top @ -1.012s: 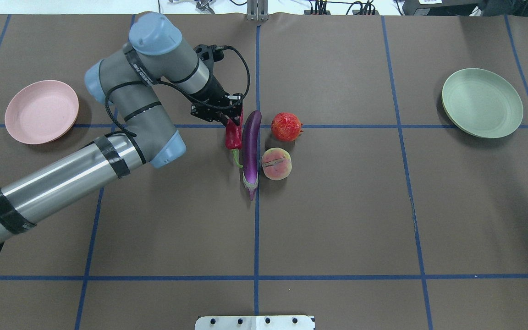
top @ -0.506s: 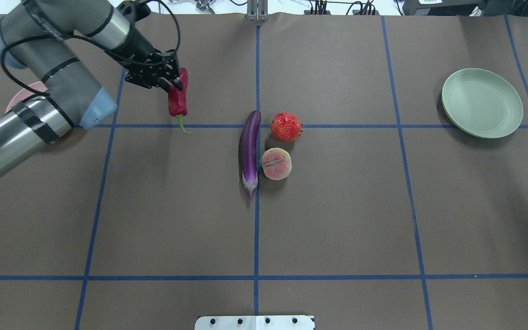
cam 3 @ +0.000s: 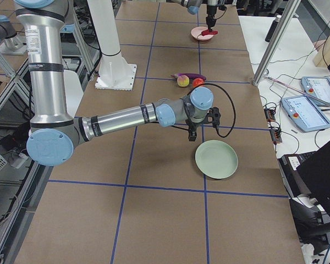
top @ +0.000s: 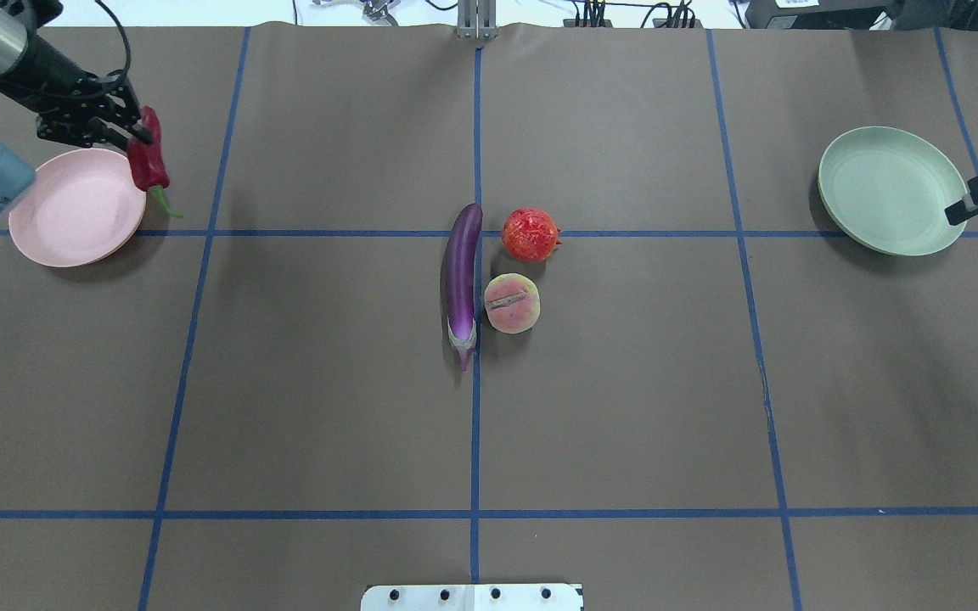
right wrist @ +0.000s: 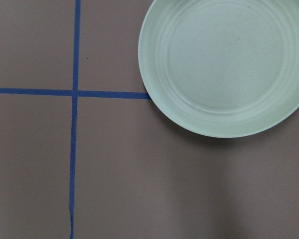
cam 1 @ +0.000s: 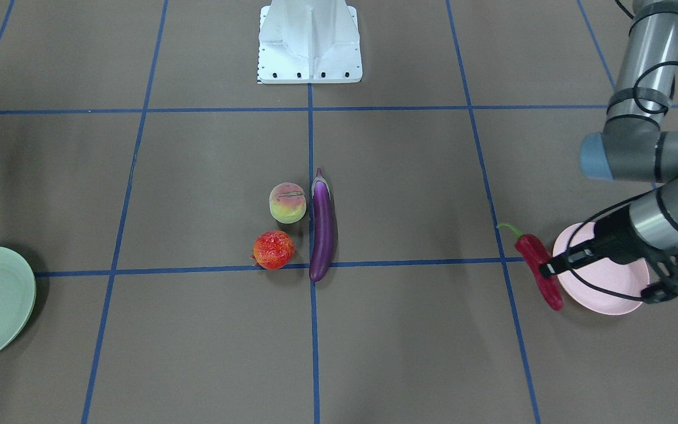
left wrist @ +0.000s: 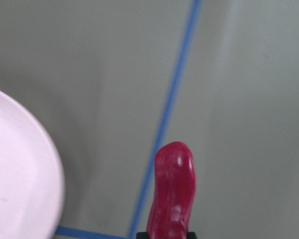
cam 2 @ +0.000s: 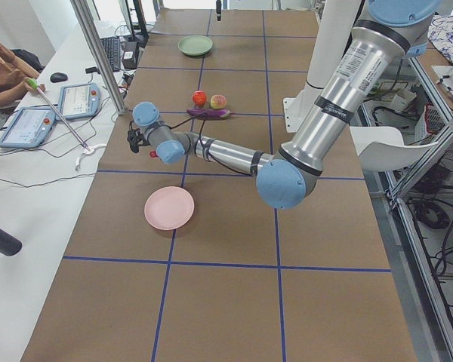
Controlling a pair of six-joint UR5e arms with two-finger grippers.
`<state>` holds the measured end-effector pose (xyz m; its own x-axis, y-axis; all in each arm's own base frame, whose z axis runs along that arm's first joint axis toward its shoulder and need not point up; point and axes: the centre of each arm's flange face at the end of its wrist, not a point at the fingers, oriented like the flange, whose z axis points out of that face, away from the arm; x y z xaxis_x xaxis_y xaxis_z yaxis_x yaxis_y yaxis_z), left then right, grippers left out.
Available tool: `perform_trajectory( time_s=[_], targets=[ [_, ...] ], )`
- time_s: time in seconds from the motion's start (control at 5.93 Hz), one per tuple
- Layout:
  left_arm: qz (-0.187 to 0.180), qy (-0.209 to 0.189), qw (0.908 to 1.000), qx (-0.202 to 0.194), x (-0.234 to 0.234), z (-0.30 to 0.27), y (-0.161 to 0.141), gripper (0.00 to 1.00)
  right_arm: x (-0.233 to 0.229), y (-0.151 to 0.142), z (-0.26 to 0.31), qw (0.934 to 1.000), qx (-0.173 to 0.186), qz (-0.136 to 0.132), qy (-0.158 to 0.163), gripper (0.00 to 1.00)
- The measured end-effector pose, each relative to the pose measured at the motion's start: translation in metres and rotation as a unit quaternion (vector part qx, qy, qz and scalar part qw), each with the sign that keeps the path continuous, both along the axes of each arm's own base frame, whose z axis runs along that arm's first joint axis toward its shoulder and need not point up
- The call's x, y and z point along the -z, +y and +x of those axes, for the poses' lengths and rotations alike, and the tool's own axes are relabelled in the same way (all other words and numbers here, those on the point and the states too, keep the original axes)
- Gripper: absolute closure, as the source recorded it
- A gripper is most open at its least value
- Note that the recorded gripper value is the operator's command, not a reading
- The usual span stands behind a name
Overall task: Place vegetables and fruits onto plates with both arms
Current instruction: 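Carry the chili pepper with the left gripper onto the pink plate and release, then move the left gripper toward the eggplant while the right gripper reaches for the pomegranate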
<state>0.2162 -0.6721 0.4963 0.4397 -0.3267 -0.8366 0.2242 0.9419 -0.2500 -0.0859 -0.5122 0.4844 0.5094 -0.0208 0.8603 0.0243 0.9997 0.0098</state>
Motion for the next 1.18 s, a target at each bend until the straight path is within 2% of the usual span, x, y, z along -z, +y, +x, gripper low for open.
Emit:
perform_trajectory(
  time_s=[0.17,0.51,0.67,0.84,1.18],
  targets=[
    [0.003,-0.026,0.9996,-0.007,-0.048,-0.018,0.001,0.01,0.022,-0.003,-0.016,0.9999,-0.003,-0.008,-0.005,0.00],
    [0.029,-0.063,0.9971,-0.031,-0.104,-0.037,0.014,0.00,0.057,0.003,-0.052,0.9998,0.007,-0.015,-0.013,0.00],
    [0.040,-0.065,0.9964,-0.036,-0.105,-0.039,0.016,0.00,0.073,0.001,-0.072,0.9997,0.015,-0.013,-0.015,0.00],
    [0.049,-0.060,0.9964,-0.034,-0.090,-0.038,0.014,0.00,0.091,-0.001,-0.097,0.9998,0.016,-0.013,-0.009,0.00],
    [0.031,-0.018,0.9993,-0.007,-0.029,-0.026,0.010,0.00,0.147,-0.001,-0.174,0.9995,-0.007,-0.027,0.013,0.00]
  ],
)
